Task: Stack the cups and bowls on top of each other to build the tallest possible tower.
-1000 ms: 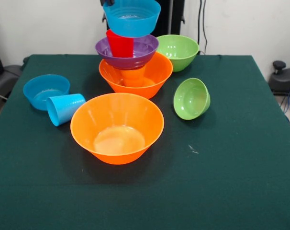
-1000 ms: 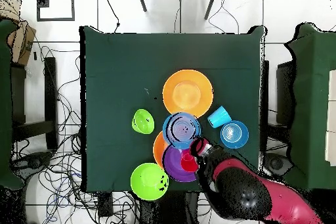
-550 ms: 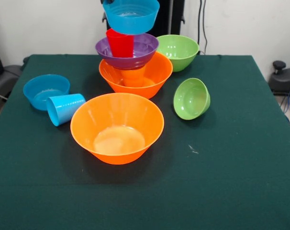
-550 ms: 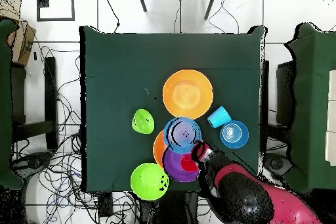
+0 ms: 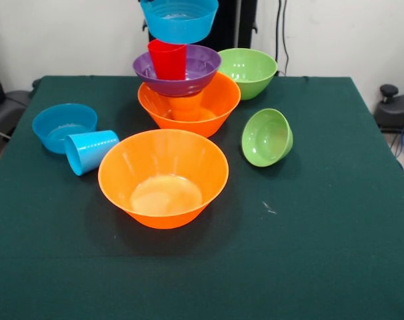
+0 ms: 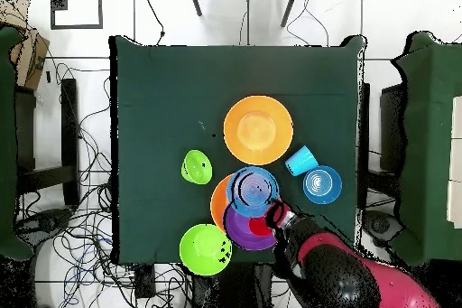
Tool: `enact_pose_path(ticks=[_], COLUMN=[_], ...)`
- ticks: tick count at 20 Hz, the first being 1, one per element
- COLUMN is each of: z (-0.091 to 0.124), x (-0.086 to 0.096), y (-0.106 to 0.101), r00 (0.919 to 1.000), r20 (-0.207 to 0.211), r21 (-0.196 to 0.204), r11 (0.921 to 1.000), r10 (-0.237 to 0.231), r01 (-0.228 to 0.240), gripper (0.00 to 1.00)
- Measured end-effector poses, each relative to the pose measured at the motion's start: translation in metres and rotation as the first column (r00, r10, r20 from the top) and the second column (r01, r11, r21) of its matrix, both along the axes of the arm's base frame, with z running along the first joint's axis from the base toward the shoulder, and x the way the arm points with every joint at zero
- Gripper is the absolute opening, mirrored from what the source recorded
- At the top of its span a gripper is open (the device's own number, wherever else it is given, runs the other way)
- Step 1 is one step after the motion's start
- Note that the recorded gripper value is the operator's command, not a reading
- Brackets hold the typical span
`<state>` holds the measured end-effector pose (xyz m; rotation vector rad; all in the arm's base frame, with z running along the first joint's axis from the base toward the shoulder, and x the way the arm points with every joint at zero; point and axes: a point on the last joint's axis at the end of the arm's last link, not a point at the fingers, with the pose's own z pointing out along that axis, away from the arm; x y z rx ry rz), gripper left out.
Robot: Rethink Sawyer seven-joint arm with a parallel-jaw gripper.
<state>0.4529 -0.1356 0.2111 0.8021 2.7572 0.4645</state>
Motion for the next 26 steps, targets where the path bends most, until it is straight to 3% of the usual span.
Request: enact_pose_path(ticks=[26], z=[0.0001], x=[-0.0036], y=[-0.0008], r00=[1.0], r20=[-0.003], r21=[-0.004], r11=[1.0], r10=[0.002], r01=[-0.002], gripper=[0.0])
